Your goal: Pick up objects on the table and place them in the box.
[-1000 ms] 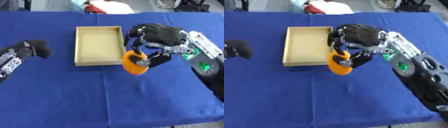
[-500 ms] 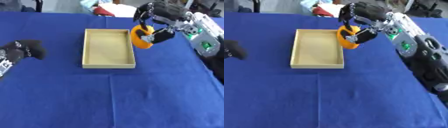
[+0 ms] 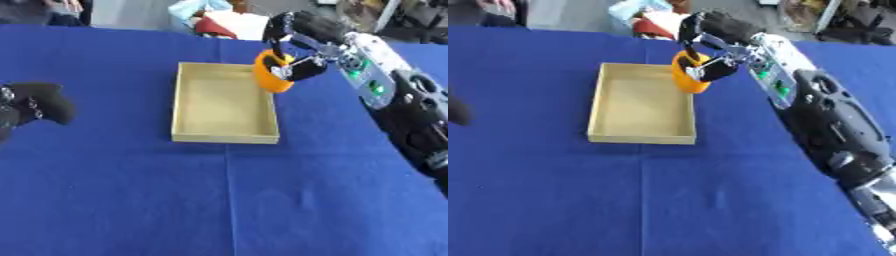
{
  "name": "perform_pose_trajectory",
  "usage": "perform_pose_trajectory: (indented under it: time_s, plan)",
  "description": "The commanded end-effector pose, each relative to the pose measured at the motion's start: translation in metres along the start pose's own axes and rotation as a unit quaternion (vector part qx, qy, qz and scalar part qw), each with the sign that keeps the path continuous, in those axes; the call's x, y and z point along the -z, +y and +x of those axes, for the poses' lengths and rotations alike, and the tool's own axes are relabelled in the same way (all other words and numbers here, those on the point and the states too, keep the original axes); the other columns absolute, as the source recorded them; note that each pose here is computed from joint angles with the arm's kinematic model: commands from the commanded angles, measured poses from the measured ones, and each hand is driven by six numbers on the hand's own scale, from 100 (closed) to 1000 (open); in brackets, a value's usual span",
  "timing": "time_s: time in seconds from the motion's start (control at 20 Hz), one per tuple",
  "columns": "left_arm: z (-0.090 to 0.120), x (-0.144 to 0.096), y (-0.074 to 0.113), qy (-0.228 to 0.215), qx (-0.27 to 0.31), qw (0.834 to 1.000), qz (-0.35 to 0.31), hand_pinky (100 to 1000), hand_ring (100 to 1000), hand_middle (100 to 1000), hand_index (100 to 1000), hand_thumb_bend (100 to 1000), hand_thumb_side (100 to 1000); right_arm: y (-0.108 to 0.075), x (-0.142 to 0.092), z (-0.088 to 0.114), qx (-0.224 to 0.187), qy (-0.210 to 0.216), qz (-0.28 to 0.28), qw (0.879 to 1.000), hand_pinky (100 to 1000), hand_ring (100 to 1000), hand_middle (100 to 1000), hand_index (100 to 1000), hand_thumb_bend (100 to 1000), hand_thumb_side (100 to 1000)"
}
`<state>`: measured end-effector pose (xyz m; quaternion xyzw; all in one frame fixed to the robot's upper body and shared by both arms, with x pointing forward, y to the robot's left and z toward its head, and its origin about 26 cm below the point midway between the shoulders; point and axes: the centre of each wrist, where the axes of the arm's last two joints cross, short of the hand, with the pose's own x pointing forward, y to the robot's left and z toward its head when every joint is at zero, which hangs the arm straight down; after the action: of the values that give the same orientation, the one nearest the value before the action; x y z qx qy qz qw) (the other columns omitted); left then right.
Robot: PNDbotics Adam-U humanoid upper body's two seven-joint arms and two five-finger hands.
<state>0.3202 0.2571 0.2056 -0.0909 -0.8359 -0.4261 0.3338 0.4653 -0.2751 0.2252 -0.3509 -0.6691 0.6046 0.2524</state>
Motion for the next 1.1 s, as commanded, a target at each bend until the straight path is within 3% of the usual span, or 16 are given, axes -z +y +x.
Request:
perform_pose_trajectory:
  time_s: [0.05,0.2,0.3,0.55,0.65,1.1]
  plan:
    - [0.009,0.007,0.003,-0.019,0.005,1.000,-0.008,712,729,693,884,100,923,-0.001,0.007,-0.005,-0.010,0.017,-0.005,1.000,787,701,655,411,100,193]
    - [0.009,0.008,0.003,-0.022,0.004,1.000,-0.010,712,730,693,884,100,924,0.013,0.017,0.001,-0.011,0.013,0.008,1.000,792,712,670,449,100,202]
    - [0.009,0.009,0.002,-0.023,0.003,1.000,-0.012,713,730,693,884,100,925,0.019,0.024,0.006,-0.019,0.006,0.017,1.000,796,722,686,526,100,211]
    - [0.009,0.010,0.001,-0.024,0.001,1.000,-0.014,713,730,693,885,100,925,0.021,0.034,0.015,-0.053,-0.006,0.037,0.998,824,771,756,865,100,247]
    - [0.008,0.009,0.001,-0.022,0.000,1.000,-0.014,714,731,693,884,100,925,0.015,0.035,0.016,-0.067,-0.008,0.044,0.997,835,792,780,924,100,266]
    - [0.007,0.006,0.000,-0.017,-0.004,1.000,-0.014,714,730,692,884,100,922,-0.043,0.034,0.021,-0.089,-0.023,0.002,0.996,842,797,788,935,100,241]
